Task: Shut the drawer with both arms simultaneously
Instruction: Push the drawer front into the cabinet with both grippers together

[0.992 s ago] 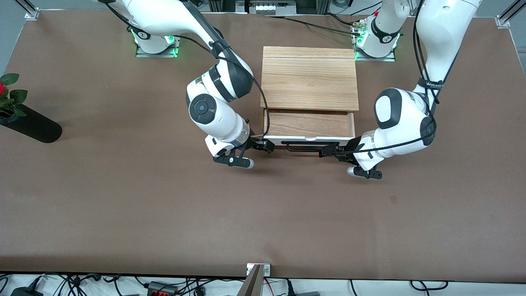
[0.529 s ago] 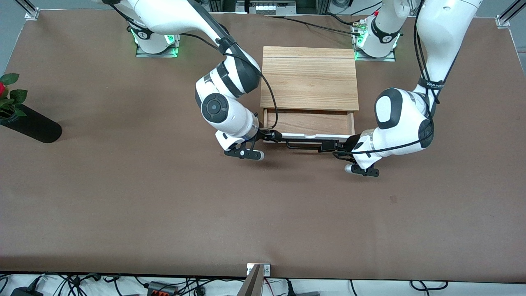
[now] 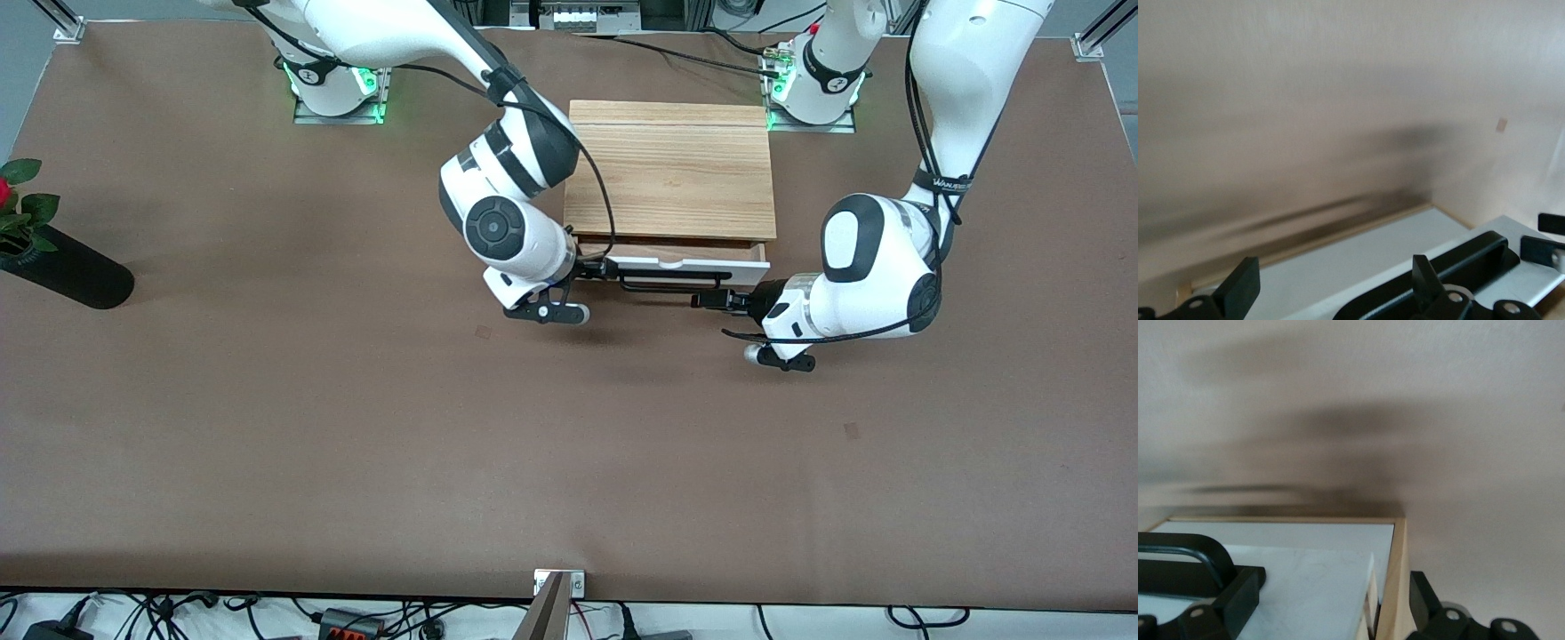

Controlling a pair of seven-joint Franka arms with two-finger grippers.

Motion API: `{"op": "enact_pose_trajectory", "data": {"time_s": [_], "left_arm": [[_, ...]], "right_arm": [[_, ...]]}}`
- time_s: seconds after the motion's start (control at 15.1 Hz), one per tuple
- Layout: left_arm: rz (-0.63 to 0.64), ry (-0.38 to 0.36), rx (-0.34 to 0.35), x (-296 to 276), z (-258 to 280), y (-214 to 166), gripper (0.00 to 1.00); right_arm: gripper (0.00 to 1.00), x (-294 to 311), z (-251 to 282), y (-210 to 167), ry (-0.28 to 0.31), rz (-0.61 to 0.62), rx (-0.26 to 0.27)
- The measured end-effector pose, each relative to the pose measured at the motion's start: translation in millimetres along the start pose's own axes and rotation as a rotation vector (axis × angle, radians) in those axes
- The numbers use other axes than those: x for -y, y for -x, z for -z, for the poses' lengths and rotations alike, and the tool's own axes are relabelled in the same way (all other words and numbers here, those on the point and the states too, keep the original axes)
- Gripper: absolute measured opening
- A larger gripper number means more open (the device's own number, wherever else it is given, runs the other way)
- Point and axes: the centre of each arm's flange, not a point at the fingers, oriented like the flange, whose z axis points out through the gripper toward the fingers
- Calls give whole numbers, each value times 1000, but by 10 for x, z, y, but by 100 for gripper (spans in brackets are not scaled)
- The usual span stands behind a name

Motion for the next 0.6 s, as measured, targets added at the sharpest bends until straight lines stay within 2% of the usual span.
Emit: {"op": "enact_pose_trajectory", "data": {"time_s": [0.46, 0.6], "left_arm": [[25, 23, 155, 35, -65, 179, 100], [32, 23, 179, 65, -117, 219, 100]], "right_arm": [[100, 15, -146, 192, 67, 85, 87], [100, 13, -155, 188, 67, 103, 87]]}}
